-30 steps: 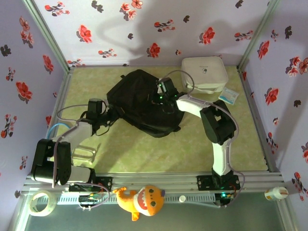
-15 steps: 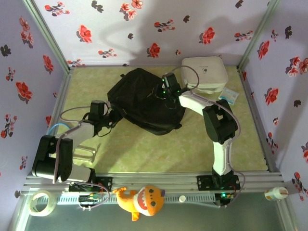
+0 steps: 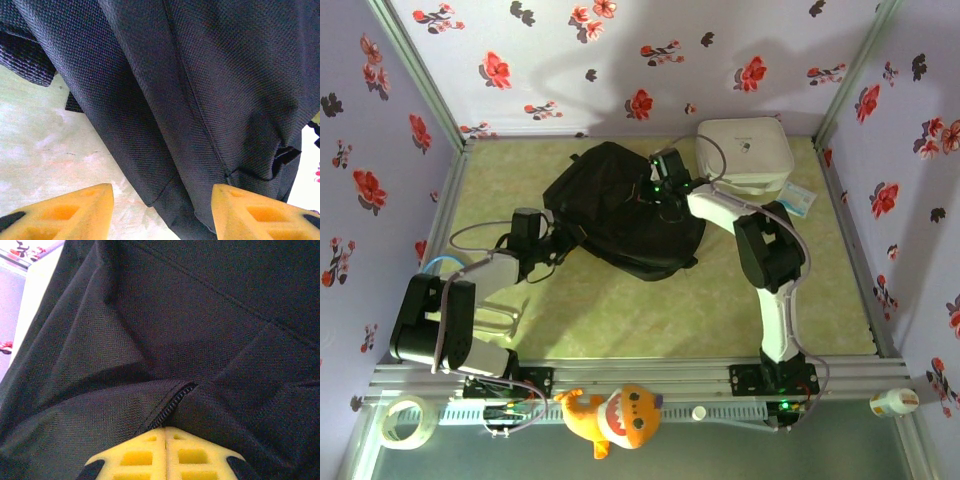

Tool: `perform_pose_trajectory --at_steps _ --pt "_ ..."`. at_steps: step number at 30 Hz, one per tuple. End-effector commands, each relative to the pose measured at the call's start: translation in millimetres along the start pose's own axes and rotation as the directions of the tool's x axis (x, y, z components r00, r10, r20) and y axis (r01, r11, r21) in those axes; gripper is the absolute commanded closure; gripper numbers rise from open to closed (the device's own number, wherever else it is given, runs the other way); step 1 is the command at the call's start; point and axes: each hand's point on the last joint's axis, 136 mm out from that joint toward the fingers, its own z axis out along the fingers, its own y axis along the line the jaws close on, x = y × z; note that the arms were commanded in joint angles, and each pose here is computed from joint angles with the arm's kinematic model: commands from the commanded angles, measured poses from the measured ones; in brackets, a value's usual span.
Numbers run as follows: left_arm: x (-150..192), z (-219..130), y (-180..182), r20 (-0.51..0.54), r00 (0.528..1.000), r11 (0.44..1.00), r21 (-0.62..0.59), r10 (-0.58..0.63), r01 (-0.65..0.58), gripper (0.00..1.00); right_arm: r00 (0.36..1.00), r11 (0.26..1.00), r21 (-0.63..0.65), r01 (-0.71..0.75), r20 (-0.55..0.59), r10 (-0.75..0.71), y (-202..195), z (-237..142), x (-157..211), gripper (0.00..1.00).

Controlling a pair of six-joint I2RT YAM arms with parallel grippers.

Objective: Pack the student bag

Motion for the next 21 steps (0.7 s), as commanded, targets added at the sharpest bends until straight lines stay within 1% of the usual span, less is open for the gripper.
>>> perform_pose_trajectory --at_steps 1,4,8,10,11,14,16,19,21 --pt "1 4 -5 -0.011 1.000 1.000 0.022 -0.005 0.005 0.46 1.000 0.989 -0.144 -0.011 -0.015 0.009 34 10 -2 0.96" --pt "2 5 -5 -0.013 1.000 1.000 0.026 -0.006 0.007 0.47 1.000 0.979 -0.202 -0.024 -0.005 0.024 45 8 -3 0.96" --pt "2 6 -8 -0.016 1.000 0.999 0.042 -0.013 0.014 0.47 0.997 0.964 -0.261 -0.049 0.047 0.064 50 -8 -17 0.93" --pt "2 7 -9 -0.016 1.000 0.999 0.047 -0.018 0.019 0.47 0.994 0.973 -0.224 -0.053 0.081 0.072 40 -19 -21 0.89" --pt "1 7 -9 -0.013 1.000 0.999 0.050 -0.020 0.021 0.47 0.994 0.983 -0.182 -0.035 0.099 0.054 34 -26 -22 0.87" --pt "0 7 -10 -0.008 1.000 0.998 0.057 -0.022 0.022 0.47 0.993 0.997 -0.044 0.056 0.105 -0.052 20 -47 -13 0.82" --pt "-1 7 -10 -0.003 1.000 0.998 0.057 -0.023 0.023 0.48 0.986 0.989 0.014 0.148 0.078 -0.148 19 -58 -1 0.78" --pt "-6 4 0 0.017 0.999 0.999 0.028 -0.039 0.039 0.48 0.946 0.944 0.051 0.325 -0.014 -0.324 30 -66 25 0.69" --pt "-11 1 10 0.043 0.997 0.998 0.002 -0.063 0.063 0.47 0.890 0.890 0.056 0.453 -0.090 -0.447 41 -65 46 0.63"
